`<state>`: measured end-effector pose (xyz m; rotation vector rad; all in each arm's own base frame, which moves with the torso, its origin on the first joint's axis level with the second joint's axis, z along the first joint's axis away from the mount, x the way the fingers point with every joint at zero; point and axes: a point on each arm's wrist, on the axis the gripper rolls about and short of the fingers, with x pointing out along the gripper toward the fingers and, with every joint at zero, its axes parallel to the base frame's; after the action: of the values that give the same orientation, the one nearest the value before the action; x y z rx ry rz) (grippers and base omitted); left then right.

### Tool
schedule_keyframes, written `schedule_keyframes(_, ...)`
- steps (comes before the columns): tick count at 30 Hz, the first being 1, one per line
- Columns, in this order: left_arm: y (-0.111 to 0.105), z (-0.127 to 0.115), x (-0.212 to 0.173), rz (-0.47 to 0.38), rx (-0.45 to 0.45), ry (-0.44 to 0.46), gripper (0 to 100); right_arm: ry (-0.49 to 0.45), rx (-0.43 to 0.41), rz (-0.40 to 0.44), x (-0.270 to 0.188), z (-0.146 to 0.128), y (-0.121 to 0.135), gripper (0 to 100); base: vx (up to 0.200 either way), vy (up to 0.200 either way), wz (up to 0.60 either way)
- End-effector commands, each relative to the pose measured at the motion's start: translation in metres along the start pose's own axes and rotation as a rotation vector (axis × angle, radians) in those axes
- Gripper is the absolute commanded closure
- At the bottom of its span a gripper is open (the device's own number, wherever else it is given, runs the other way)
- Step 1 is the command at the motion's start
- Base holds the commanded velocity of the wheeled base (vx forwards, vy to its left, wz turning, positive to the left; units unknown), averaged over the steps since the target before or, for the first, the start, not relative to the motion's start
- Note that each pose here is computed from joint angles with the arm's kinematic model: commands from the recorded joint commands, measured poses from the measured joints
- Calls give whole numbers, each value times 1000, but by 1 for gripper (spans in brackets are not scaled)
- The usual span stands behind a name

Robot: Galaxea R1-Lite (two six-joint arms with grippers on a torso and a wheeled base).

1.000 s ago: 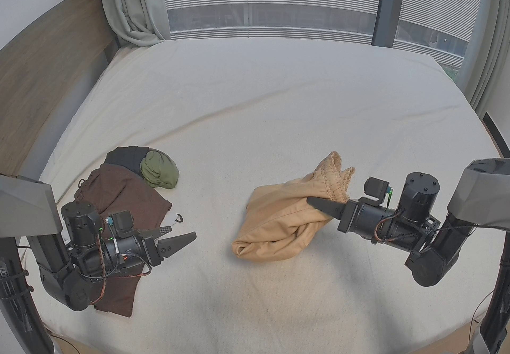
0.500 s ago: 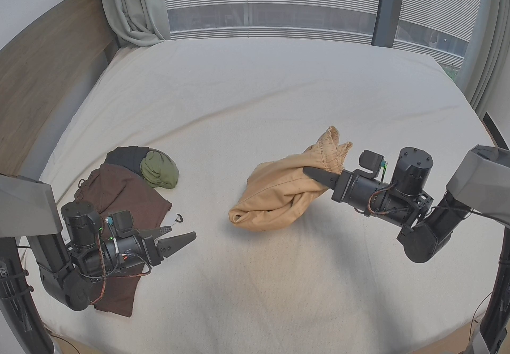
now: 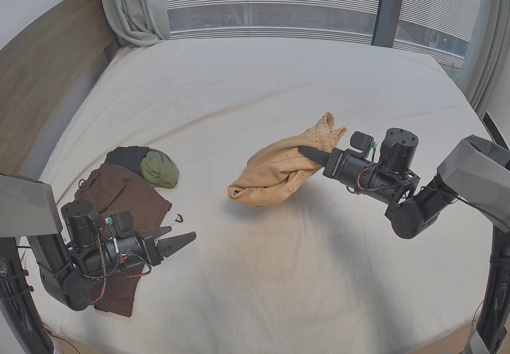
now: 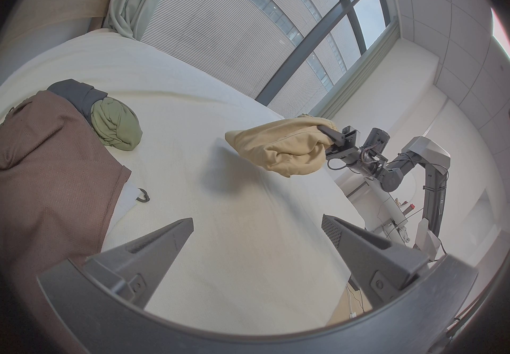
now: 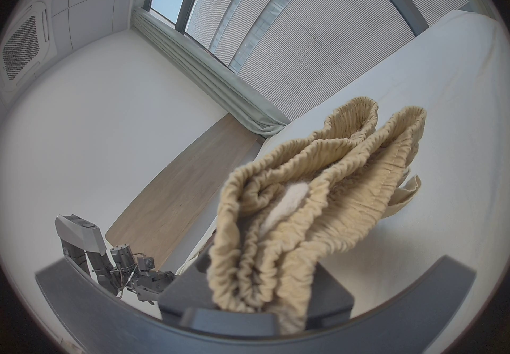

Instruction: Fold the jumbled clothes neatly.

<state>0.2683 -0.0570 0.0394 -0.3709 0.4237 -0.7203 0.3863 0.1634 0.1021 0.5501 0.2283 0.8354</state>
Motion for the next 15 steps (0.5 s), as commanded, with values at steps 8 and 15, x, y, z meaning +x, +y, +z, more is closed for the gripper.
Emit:
schedule_keyframes(8, 0, 0, 0, 0, 0, -1, 0, 52, 38, -40, 12, -29, -29, 100, 0, 0, 0)
schedule_keyframes(15, 0, 0, 0, -1, -1, 0, 0, 36, 32, -44, 12, -22, -31, 100, 0, 0, 0)
